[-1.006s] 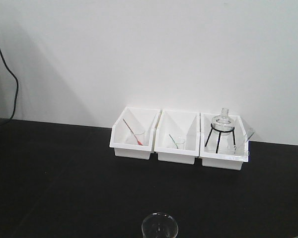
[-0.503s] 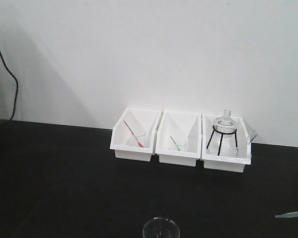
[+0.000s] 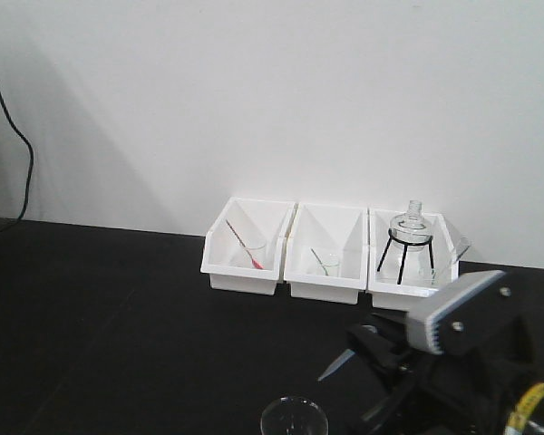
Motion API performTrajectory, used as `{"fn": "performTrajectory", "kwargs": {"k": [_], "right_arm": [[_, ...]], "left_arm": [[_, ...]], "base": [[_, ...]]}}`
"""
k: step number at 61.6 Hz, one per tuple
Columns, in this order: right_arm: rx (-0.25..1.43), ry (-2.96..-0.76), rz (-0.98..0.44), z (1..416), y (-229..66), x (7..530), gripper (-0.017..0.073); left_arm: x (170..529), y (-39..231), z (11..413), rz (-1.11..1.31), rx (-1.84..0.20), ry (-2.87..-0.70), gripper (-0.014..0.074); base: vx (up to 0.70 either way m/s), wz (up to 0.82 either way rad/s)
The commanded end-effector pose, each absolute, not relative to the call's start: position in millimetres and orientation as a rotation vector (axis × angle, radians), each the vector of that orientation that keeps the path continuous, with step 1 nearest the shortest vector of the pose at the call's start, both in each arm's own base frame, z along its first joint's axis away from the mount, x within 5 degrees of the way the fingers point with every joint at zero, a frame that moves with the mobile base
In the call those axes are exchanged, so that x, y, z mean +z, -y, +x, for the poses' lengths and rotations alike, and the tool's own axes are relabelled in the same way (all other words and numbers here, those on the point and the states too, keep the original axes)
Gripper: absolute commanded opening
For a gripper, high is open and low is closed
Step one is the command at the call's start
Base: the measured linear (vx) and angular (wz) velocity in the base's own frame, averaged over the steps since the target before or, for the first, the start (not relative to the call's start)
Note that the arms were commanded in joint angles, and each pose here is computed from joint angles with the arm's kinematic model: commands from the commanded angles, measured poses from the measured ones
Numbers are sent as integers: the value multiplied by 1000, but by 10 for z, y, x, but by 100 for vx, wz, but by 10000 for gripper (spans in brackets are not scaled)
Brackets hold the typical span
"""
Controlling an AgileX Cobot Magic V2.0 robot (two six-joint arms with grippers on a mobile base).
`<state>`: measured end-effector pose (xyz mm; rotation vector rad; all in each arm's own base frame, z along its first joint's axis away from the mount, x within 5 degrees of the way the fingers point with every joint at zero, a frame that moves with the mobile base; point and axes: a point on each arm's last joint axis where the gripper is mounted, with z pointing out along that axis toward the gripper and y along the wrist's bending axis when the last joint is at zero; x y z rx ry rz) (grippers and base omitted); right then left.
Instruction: Grab transparent chemical and place on left bench
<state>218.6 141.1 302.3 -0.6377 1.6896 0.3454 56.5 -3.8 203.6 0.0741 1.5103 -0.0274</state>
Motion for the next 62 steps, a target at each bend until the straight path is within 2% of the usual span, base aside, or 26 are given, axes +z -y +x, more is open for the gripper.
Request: {"fn": "performTrajectory", "kwargs": {"k": [1,14,22,34,49,54,62], "right_arm": [[393,-1578,-660,2274,-1610,3191,-3],[380,-1686,-743,2441,-1801,2824,1],[359,-1744,-781,2526,-1857,2611,34],[373,-1784,-761,2548,-1869,2544,164],[403,-1802,-721,2547,-1867,2548,422],[405,-1802,-710,2522,-1845,2601,461],[384,-1790,-691,2376,-1720,2851,460]], "left_arm": [[2063,36,550,64,-35,-1429,-3],[2063,36,550,64,-35,-1429,-3],[2063,36,550,64,-35,-1429,-3],[2063,36,550,64,-35,-1429,-3],[2063,36,550,64,-35,-1429,-3],[2063,36,550,64,-35,-1429,-3],[2063,36,550,64,-35,-1429,-3]], "base": [[0,0],[0,0],[0,0],[0,0],[0,0],[0,0],[0,0]]}}
